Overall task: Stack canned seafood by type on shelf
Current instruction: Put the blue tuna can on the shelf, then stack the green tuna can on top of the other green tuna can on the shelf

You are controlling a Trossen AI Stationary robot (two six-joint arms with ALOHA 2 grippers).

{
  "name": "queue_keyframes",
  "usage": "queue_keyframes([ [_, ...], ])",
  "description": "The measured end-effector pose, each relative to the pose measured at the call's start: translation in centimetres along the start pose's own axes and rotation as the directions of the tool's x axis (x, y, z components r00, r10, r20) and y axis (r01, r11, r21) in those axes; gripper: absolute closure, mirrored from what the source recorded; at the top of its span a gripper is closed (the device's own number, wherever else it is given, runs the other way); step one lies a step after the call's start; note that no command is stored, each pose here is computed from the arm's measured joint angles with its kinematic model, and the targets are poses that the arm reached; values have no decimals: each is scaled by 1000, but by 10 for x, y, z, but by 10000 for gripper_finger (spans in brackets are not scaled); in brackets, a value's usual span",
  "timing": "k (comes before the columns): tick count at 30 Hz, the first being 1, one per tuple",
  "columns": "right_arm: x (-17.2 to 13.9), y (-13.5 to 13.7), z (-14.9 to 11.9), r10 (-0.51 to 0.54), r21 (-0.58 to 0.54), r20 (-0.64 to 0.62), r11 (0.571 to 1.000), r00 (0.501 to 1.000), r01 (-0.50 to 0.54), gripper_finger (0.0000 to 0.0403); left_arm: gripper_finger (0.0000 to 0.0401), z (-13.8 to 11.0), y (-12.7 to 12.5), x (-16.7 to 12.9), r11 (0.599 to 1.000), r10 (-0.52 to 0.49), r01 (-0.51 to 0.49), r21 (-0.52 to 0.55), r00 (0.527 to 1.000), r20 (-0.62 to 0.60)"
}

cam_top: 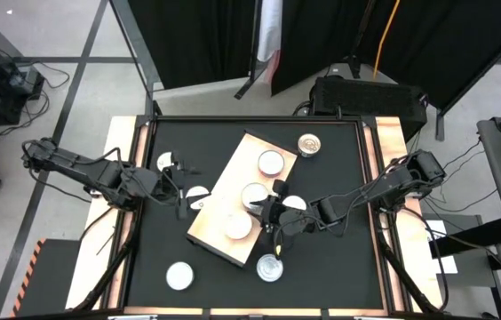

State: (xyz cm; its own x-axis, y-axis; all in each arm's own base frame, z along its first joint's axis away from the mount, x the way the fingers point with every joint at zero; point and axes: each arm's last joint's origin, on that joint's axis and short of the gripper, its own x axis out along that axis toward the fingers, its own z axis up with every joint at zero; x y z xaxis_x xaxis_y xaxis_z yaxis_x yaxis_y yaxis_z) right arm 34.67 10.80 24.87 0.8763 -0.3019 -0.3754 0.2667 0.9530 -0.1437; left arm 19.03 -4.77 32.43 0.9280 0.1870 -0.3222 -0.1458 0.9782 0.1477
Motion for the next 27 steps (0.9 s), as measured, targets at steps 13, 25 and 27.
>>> queue_keyframes([
  [13,-2,4,3,60,21,20,998,998,-61,292,105,0,0,0,1000,0,0,-4,1000,0],
  [25,-87,2,23,229,85,-25,970,973,-226,292,105,-2,-1,-4,993,-29,27,-115,999,-15],
  [27,-102,6,20,312,140,-70,943,947,-300,292,105,-1,-2,-5,989,-37,36,-146,999,-3],
])
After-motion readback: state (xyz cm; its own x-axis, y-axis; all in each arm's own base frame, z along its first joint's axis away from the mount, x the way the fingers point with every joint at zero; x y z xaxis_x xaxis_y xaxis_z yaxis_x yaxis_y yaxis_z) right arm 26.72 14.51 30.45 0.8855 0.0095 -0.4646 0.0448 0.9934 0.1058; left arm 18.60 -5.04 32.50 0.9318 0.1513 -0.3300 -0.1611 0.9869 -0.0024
